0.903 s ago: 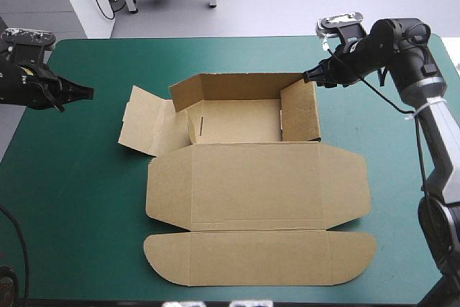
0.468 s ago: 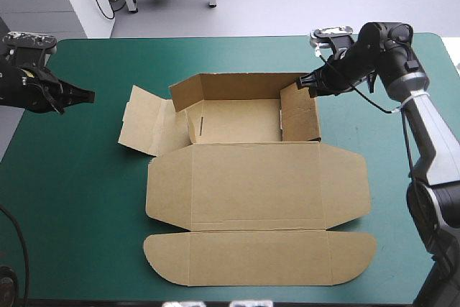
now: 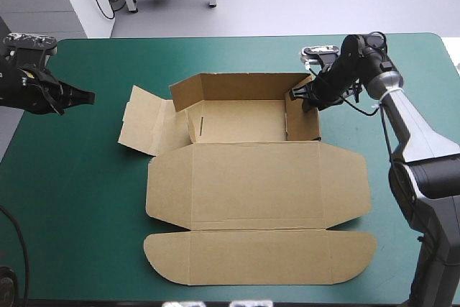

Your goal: Fold the box

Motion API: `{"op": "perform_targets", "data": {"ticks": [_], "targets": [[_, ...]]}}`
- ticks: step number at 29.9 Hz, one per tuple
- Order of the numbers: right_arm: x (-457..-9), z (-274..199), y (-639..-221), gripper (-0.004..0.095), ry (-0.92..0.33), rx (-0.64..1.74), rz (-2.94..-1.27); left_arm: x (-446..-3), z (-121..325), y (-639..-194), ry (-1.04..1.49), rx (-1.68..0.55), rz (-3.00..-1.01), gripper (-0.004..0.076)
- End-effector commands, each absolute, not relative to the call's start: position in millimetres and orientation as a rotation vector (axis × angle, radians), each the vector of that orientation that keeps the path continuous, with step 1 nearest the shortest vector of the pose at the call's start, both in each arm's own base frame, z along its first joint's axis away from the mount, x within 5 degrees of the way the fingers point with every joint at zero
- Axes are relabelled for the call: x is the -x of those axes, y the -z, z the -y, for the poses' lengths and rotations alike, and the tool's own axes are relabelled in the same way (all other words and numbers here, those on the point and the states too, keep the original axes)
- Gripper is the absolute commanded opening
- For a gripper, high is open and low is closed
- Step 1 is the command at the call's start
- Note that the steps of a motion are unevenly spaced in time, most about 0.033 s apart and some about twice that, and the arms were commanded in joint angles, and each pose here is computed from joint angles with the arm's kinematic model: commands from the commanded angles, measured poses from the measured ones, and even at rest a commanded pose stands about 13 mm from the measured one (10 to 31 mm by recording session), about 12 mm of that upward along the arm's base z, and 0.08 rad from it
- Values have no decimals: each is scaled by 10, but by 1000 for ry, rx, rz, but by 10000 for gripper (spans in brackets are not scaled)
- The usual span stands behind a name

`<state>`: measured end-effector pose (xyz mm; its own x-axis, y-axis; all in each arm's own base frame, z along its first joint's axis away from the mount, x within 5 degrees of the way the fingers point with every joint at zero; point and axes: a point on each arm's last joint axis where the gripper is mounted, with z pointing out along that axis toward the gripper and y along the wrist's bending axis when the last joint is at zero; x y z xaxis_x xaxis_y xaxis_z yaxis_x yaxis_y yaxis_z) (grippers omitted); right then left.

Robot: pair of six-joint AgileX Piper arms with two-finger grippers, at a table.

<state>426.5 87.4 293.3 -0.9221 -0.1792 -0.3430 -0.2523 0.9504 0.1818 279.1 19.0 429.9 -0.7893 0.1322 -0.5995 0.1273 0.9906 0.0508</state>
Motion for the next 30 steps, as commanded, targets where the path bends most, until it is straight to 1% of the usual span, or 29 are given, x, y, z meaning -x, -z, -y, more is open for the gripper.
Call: {"op": "perform_targets", "data": {"ticks": [1,4,6,13,20,24,26,30], "targets": [[-4239,-887,-3169,390,-356,307,-2692,-2708,-175,-4498,-10,-163,-2391,-8],[-4278,-908,-3079,370,-382,298,-2713,-2708,-160,-4500,13,-163,-2388,-8],[-4294,-921,-3033,317,-399,294,-2724,-2709,-139,-4503,45,-162,-2384,-8],[-4302,-926,-3004,-13,-406,293,-2734,-2712,-64,-4517,156,-165,-2366,-8],[-4271,-917,-3090,-18,-418,262,-2718,-2718,-103,-4516,104,-148,-2365,-8],[-4211,-867,-3248,-20,-417,252,-2681,-2749,-136,-4544,87,-78,-2326,-8],[-4174,-788,-3358,-20,-422,227,-2655,-2764,-170,-4567,120,-40,-2293,-8],[-4072,-587,-3597,-20,-440,164,-2602,-2763,-371,-4599,160,107,-2247,-8]]}}
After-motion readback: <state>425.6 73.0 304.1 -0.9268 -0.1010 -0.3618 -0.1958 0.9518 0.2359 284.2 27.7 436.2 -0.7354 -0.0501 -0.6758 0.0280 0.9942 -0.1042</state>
